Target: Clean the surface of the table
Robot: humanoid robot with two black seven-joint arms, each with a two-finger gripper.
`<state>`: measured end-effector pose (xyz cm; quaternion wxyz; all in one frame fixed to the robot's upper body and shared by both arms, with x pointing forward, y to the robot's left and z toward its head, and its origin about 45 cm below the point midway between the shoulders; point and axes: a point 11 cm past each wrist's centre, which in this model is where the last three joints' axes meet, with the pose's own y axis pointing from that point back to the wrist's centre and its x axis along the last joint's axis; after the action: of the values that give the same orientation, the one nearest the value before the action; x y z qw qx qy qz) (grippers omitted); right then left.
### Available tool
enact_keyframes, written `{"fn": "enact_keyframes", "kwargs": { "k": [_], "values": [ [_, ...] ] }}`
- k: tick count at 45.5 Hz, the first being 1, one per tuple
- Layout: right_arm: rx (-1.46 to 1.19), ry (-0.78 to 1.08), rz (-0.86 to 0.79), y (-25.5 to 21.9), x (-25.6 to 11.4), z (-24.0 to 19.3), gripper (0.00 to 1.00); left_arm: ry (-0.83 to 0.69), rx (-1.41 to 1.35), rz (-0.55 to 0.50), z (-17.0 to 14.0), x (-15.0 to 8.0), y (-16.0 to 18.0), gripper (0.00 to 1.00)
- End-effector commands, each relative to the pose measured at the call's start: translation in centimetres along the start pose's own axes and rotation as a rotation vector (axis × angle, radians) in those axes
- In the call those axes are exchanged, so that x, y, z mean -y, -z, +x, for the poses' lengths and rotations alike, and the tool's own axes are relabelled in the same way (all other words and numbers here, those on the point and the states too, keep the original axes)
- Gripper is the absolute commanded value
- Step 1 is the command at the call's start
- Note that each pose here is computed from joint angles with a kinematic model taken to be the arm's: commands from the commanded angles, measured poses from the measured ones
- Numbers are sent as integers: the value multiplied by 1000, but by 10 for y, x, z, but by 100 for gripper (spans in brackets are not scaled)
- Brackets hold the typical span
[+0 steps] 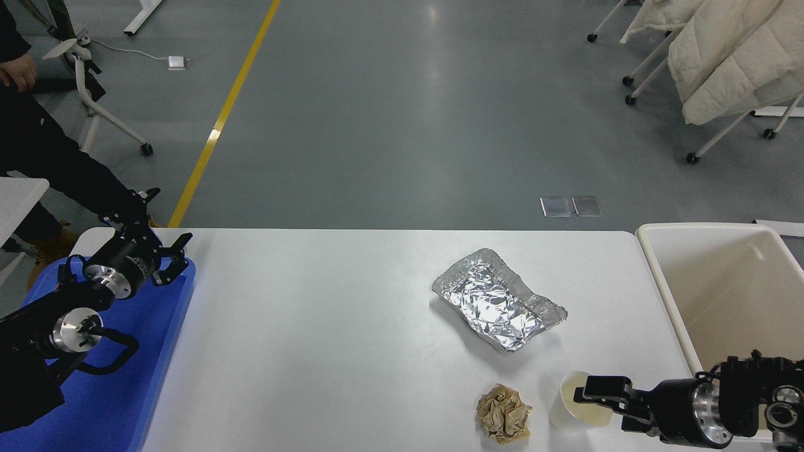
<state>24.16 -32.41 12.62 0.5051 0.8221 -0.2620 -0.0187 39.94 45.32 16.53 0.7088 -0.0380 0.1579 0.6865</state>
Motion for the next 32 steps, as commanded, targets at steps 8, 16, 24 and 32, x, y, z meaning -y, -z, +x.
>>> {"fn": "enact_keyframes", "kwargs": {
  "k": [8,16,24,32],
  "values": [
    [-6,-15,16,6,20,-5,87,0,0,0,0,0,0,100],
    [-75,-10,7,4,26,-11,58,0,0,0,0,0,0,100],
    [-84,0,13,7,29,-13,25,0,0,0,0,0,0,100],
    [-98,-16,-22,-4,25,-6,0,0,0,0,0,0,0,100]
  ]
}}
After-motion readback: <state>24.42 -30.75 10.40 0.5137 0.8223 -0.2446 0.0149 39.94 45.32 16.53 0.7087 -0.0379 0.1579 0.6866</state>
